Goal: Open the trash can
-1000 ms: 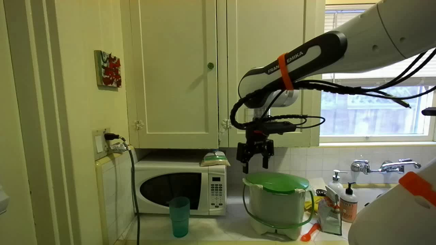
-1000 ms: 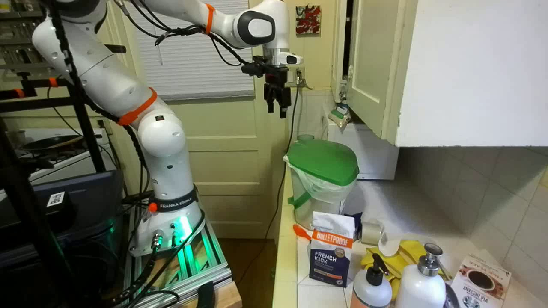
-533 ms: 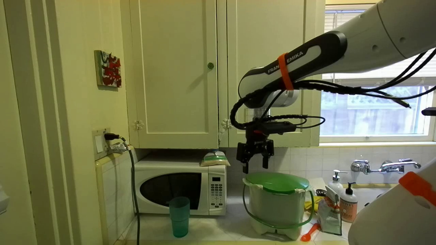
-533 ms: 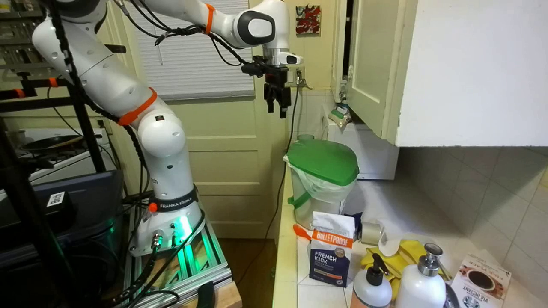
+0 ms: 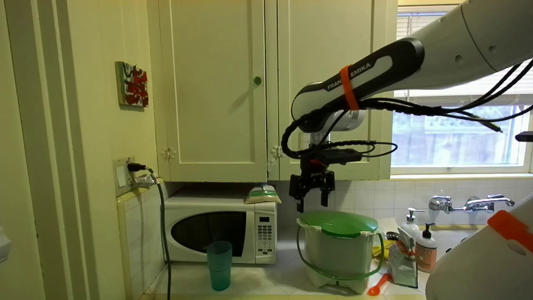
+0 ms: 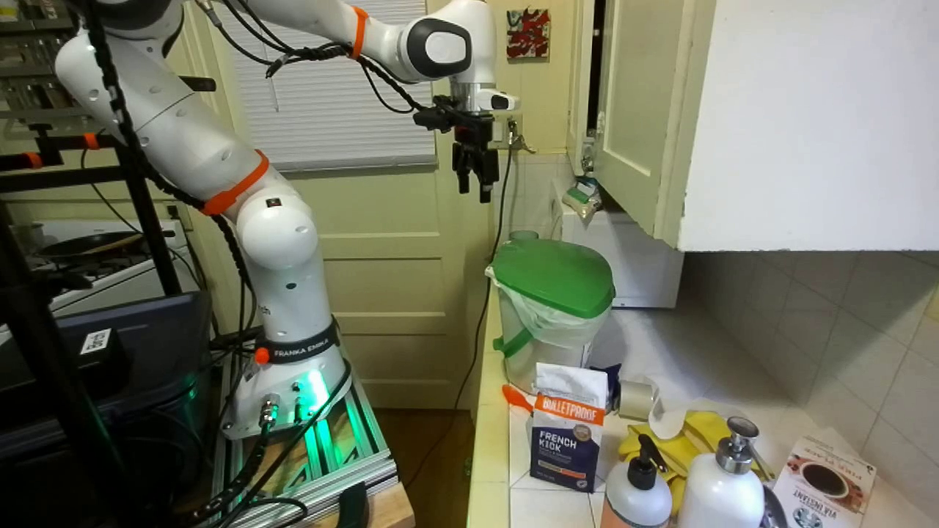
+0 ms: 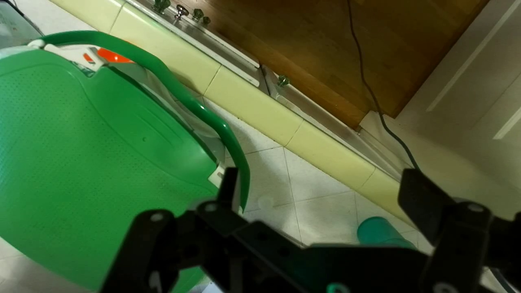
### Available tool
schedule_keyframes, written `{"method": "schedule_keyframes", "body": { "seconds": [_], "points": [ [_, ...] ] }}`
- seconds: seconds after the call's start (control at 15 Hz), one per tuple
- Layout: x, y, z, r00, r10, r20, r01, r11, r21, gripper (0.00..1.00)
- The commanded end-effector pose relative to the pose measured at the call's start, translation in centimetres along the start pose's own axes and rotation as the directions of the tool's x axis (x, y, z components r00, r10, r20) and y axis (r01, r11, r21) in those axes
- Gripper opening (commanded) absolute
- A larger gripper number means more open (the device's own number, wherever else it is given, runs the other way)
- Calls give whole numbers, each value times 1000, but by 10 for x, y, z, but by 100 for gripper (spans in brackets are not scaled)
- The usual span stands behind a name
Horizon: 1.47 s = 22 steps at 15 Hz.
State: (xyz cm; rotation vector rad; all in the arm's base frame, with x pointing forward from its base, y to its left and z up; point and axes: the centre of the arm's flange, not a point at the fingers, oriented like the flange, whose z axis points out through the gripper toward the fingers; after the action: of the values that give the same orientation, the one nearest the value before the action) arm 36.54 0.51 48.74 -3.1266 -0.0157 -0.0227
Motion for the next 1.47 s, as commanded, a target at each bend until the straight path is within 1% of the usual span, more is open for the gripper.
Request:
{"method": "schedule_keyframes", "body": {
  "seconds": [0.0, 0.13, 0.27, 0.4, 0.53, 0.67, 0.73, 0.8, 0.87, 0.93, 1.13, 1.2, 1.4],
  "points": [
    [0, 0, 0, 1000, 0, 0, 0, 1000, 0, 100],
    [0, 0, 0, 1000, 0, 0, 0, 1000, 0, 100],
    [-7, 15, -1, 1000, 29, 8, -29, 1000, -12, 100],
    [-19, 35, -5, 997, 76, 2, -76, 997, -31, 100],
    [-32, 56, -9, 993, 114, -19, -115, 991, -67, 100],
    [-42, 76, -10, 994, 102, -41, -105, 991, -82, 100],
    [-48, 84, -13, 996, 72, -46, -76, 993, -90, 100],
    [-54, 91, -11, 998, 40, -50, -44, 996, -83, 100],
    [-60, 97, -11, 998, 2, -56, -5, 998, -62, 100],
    [-67, 104, -12, 997, -38, -72, 36, 999, -23, 100],
    [-88, 131, -11, 982, -138, -130, 143, 989, 31, 100],
    [-94, 142, -13, 977, -155, -147, 163, 986, 45, 100],
    [-106, 175, -5, 971, -174, -164, 183, 982, 39, 100]
  ]
}}
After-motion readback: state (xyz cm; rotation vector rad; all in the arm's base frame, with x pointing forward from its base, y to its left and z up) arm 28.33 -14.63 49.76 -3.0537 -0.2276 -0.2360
